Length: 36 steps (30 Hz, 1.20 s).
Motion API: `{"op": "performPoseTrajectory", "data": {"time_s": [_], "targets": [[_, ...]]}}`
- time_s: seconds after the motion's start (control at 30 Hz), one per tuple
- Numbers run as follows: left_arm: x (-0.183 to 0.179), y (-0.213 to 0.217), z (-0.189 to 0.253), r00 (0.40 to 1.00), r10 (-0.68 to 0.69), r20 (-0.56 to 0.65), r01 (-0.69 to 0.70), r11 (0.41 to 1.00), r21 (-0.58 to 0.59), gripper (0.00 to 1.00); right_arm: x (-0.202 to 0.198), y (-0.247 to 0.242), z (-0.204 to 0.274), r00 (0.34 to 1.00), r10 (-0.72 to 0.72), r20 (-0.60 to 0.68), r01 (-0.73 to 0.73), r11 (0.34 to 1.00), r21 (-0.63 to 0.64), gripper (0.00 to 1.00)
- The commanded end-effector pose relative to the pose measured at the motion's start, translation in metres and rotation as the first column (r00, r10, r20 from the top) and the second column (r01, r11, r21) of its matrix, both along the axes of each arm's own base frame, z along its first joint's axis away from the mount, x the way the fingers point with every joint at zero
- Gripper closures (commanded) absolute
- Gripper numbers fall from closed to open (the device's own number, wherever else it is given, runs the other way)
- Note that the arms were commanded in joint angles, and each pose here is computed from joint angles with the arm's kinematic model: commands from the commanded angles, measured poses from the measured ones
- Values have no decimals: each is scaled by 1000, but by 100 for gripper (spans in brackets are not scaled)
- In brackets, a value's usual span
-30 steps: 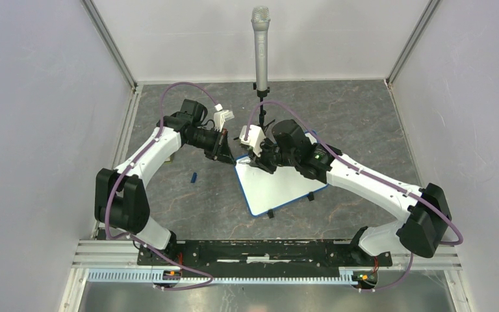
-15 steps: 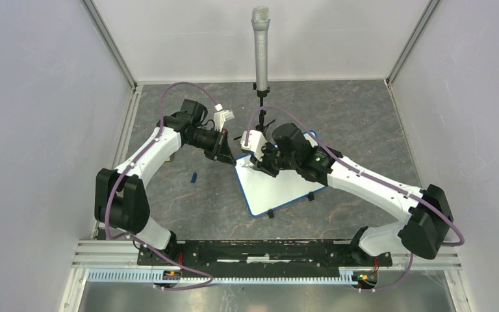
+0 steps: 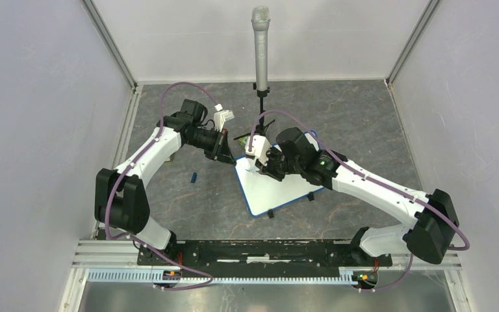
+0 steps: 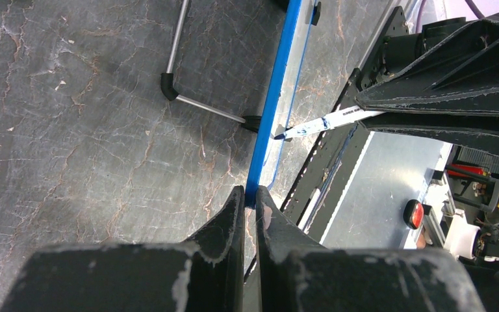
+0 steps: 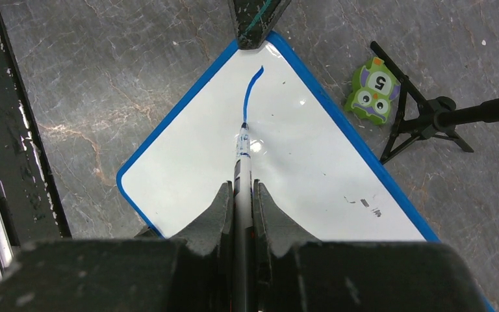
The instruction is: Write a sentence on the whiteboard
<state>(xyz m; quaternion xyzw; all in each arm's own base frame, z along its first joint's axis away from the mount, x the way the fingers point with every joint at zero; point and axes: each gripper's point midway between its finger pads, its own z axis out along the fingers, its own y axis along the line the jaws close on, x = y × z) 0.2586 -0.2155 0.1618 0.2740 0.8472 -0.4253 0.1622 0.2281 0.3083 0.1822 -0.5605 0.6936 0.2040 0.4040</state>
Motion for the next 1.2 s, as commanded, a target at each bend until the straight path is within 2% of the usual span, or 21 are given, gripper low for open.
{"op": "performPoseTrajectory", "data": {"time_s": [0.0, 0.17, 0.57, 1.17], "targets": [[3, -1, 6, 998, -19, 57, 19, 1000, -7, 97, 4, 7, 42, 998, 6, 64, -12, 997, 81, 100], [2, -1, 7, 998, -19, 57, 20, 1000, -11, 98, 14, 10, 57, 995, -23, 95, 12, 994, 113, 100], [2, 0, 7, 998, -18, 62, 18, 1000, -7, 98, 34, 4, 47, 988, -106, 109, 96, 991, 94, 100], [2, 0, 6, 998, -18, 59, 18, 1000, -4, 97, 8, 4, 10, 1000, -22, -4, 22, 999, 38, 100]]}}
